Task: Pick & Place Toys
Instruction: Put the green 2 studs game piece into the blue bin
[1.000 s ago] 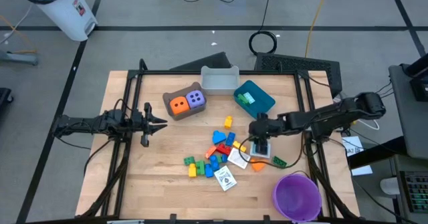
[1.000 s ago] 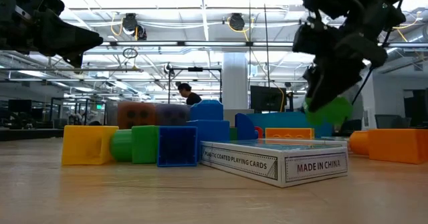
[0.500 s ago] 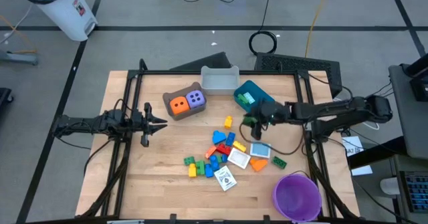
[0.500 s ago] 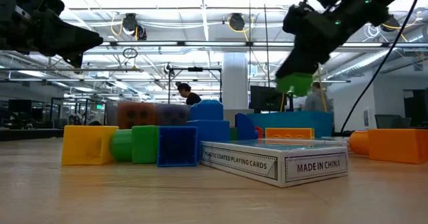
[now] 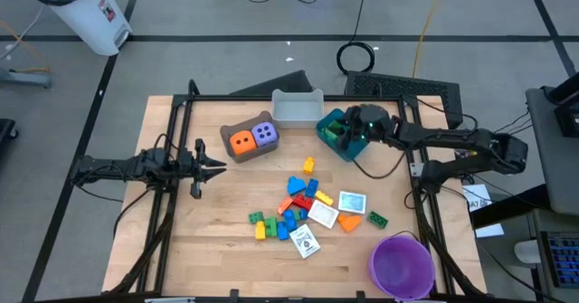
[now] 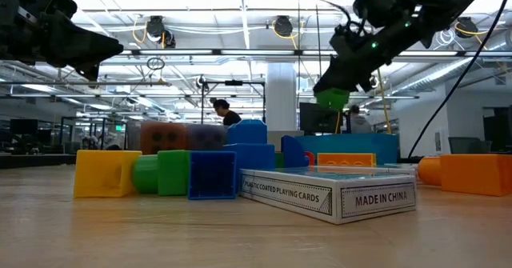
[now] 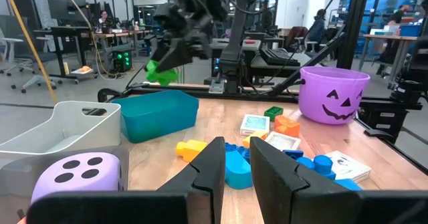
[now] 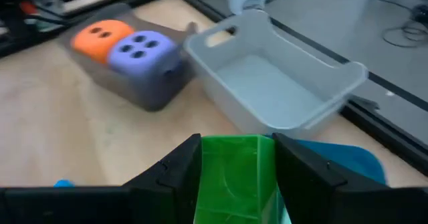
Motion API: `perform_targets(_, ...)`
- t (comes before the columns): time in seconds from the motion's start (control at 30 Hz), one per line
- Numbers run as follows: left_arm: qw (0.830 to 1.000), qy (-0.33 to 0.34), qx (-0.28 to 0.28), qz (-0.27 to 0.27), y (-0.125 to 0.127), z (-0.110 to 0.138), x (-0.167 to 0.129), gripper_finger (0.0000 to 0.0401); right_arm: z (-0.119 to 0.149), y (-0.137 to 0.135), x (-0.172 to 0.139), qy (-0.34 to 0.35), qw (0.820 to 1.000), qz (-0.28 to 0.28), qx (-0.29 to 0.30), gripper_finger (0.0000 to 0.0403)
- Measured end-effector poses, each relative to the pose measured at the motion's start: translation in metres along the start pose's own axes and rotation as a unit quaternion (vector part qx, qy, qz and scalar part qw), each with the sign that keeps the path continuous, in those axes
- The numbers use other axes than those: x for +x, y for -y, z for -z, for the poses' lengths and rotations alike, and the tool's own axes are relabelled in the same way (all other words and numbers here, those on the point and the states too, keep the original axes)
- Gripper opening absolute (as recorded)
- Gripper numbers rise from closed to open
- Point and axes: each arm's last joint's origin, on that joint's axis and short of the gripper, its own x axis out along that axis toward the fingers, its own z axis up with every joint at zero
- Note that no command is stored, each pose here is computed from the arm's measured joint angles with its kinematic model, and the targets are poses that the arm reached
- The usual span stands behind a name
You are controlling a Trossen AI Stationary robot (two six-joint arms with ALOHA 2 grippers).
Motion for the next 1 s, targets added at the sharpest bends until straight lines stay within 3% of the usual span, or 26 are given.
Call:
perform_targets(0.47, 1.0, 0.0, 0.0, 0.0, 0.0, 0.0, 0.0, 0.0076, 0.025, 0.044, 0.046, -0.057, 0.995, 0.075, 0.013, 0.0161)
perform_targets(1.0, 1.0, 0.0, 0.0, 0.0, 0.0, 0.0, 0.0, 0.0076, 0.041, 0.056, 0.063, -0.083, 0.993, 0.09, -0.003, 0.0162)
